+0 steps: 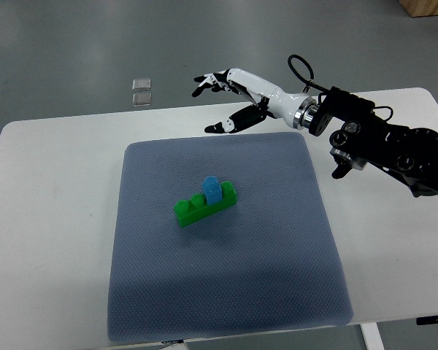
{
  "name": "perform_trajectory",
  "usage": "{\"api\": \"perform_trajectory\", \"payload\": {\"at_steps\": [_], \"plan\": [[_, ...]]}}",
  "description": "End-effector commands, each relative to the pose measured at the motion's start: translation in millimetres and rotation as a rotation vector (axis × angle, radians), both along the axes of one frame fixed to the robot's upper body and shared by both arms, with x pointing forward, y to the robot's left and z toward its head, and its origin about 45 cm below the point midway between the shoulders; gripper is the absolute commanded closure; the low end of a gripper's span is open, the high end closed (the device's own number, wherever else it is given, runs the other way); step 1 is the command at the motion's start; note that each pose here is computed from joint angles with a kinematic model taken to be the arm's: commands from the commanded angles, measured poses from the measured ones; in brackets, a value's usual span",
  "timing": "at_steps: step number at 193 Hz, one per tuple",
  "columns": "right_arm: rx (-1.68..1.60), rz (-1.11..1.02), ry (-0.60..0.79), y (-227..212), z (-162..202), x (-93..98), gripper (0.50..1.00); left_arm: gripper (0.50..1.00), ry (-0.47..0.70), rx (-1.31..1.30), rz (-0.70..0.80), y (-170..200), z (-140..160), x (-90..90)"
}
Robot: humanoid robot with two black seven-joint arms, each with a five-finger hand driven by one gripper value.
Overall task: Stack blue block on green block with right hand
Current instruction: 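Open the right hand and withdraw it away from the stack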
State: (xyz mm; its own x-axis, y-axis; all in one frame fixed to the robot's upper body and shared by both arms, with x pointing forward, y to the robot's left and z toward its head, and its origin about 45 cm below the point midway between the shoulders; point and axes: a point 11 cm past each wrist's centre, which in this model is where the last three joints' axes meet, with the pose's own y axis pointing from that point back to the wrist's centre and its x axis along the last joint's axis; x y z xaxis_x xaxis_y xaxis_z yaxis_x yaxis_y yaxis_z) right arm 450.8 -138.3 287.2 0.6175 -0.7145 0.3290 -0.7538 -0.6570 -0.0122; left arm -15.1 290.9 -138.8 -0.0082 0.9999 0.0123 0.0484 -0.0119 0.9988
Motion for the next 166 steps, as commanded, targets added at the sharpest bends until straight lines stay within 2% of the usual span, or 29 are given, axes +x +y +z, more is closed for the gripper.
{"api": "perform_trajectory", "payload": {"at_steps": [1, 36, 45, 46, 48, 61, 70, 71, 120, 166], "plan": [[0.275, -0.117, 0.159, -24.1, 2.9, 10.5, 0.579, 0.5, 0.0, -0.001, 0.0, -0.3, 0.0, 0.1], [0.685, -0.257, 0.412, -60.1, -13.3, 17.8, 0.579, 0.5, 0.0, -0.001, -0.001, -0.3, 0.0, -0.1], [0.685, -0.257, 0.412, -60.1, -13.4, 17.8, 0.579, 0.5, 0.0, -0.001, -0.001, -0.3, 0.0, -0.1], [0.8, -0.311, 0.506, -68.3, -26.6, 20.2, 0.579, 0.5, 0.002, -0.001, -0.001, -0.3, 0.0, -0.3], [0.824, -0.321, 0.526, -69.2, -29.8, 20.6, 0.579, 0.5, 0.002, -0.002, -0.001, -0.8, 0.0, -0.2], [0.922, -0.363, 0.596, -68.7, -44.5, 22.0, 0.579, 0.5, 0.002, -0.002, -0.001, -0.8, 0.0, -0.2], [0.922, -0.363, 0.597, -68.6, -44.5, 22.0, 0.579, 0.5, 0.002, -0.002, -0.001, -0.8, 0.0, -0.2], [0.977, -0.387, 0.642, -64.8, -56.9, 21.3, 0.579, 0.5, 0.001, -0.004, -0.001, -1.3, 0.0, -0.2], [1.061, -0.416, 0.674, -65.9, -92.4, 23.5, 0.576, 0.5, 0.002, -0.002, -0.001, -0.8, 0.0, -0.2], [1.074, -0.397, 0.673, -68.3, -100.6, 19.4, 0.576, 0.5, 0.001, -0.004, -0.001, -1.3, 0.0, -0.2]]}}
